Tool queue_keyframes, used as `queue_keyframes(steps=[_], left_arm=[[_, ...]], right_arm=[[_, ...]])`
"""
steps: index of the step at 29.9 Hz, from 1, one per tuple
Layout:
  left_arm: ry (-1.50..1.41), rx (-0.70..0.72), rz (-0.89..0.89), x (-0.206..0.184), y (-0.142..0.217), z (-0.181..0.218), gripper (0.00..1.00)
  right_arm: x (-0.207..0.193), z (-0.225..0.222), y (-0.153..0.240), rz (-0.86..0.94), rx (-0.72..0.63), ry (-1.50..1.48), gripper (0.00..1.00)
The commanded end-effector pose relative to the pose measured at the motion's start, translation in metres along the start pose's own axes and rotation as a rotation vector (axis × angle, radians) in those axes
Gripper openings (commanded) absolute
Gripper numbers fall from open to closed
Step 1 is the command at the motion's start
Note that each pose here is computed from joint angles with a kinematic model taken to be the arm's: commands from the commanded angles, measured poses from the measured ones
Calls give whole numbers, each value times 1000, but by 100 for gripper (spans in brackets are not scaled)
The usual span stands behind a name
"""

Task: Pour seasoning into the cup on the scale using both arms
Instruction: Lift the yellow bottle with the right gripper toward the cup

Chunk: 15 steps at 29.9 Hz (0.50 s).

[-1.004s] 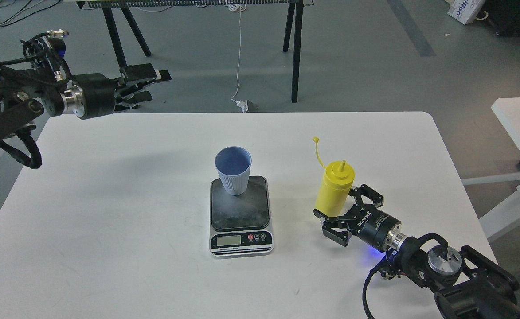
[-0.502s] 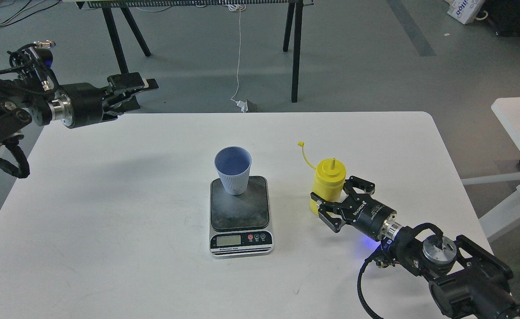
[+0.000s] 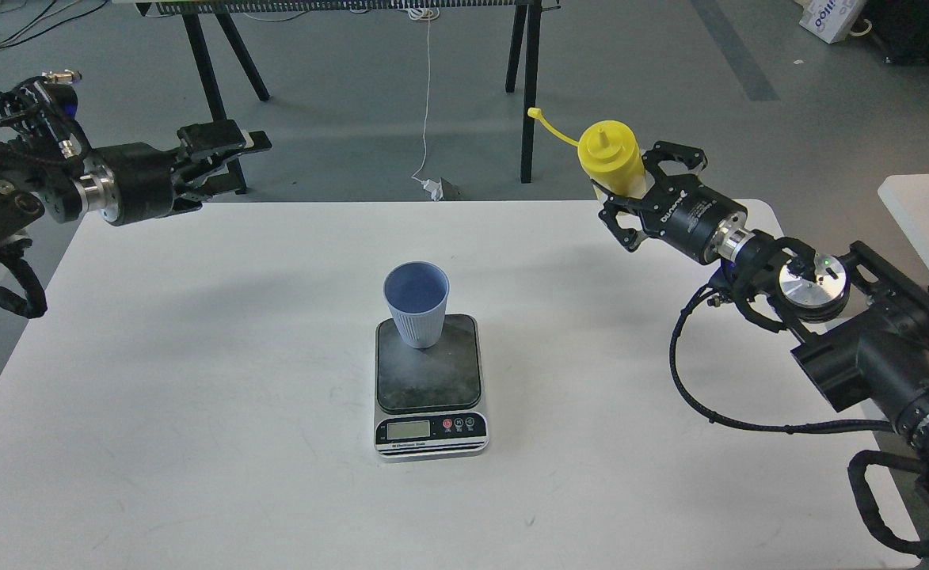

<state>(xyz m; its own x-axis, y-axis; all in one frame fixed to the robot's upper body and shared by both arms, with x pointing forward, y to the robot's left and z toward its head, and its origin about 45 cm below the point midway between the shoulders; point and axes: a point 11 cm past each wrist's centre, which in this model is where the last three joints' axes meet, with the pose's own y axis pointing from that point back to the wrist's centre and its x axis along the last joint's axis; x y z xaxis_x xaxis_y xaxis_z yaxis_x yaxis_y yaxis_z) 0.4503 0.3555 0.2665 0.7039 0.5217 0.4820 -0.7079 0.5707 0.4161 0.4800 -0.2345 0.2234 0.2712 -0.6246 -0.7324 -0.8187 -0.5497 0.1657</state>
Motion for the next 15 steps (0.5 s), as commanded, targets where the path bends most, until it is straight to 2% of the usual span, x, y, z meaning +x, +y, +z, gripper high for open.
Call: queue_keyframes(steps=[1,5,9,15], left_arm=[[0,3,5,2,2,-1,97],[1,7,21,7,8,-3,97],[20,-13,40,9,9,-2,98],[27,-16,45,8,10,-3,98]], right_arm=[[-40,7,-38,55,-15,140,10],[-66,33,-66,162,-45,375,10],[-67,35,-70,262,-60,556,10],[-77,36,-76,297,-92,749,10]])
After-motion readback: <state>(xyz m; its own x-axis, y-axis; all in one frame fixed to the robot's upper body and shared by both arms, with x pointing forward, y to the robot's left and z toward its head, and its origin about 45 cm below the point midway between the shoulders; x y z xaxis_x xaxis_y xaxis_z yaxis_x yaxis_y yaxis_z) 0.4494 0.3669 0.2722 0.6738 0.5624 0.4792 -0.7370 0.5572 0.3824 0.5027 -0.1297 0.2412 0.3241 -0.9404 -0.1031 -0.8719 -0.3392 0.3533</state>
